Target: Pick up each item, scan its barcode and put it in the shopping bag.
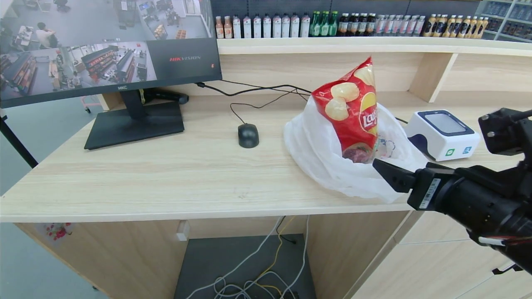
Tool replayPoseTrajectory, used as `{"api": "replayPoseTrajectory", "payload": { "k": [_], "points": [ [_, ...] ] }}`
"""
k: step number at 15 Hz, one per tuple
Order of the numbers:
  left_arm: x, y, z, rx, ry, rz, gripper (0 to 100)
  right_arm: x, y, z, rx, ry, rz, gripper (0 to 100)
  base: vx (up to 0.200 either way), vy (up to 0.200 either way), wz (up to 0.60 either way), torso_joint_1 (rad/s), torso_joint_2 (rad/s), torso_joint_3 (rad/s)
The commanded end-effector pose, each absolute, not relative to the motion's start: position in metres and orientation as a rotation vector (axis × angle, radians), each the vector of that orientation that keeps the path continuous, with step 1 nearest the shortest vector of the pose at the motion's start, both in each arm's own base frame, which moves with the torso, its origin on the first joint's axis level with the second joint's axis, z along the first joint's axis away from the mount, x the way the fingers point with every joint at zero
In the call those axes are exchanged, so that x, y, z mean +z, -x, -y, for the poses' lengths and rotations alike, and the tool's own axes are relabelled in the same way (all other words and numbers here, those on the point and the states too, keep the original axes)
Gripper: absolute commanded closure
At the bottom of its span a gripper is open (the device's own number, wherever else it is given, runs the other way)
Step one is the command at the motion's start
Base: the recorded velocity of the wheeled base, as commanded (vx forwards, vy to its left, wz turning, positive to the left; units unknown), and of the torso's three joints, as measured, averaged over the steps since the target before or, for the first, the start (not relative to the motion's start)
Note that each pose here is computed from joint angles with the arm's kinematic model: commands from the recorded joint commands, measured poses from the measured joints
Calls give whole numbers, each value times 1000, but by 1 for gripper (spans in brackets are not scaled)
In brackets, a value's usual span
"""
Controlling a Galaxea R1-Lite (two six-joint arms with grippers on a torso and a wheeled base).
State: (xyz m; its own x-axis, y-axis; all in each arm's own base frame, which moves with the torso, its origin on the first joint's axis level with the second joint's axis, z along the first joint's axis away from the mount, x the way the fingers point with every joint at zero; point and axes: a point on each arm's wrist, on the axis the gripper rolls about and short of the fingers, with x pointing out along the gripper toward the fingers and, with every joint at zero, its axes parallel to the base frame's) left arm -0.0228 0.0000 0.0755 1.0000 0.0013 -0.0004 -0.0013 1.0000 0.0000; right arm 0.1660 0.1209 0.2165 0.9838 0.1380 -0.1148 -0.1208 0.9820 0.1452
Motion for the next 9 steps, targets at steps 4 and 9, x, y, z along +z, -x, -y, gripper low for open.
{"api": "replayPoseTrajectory", "payload": {
  "k": [4,9],
  "points": [
    [75,23,0,2,0,0,0,216,-119,-84,159,-109,-51,0,0,0,0,0,0,0],
    [75,23,0,0,0,0,0,186,-58,-37,257,-78,47,0,0,0,0,0,0,0]
  ]
}}
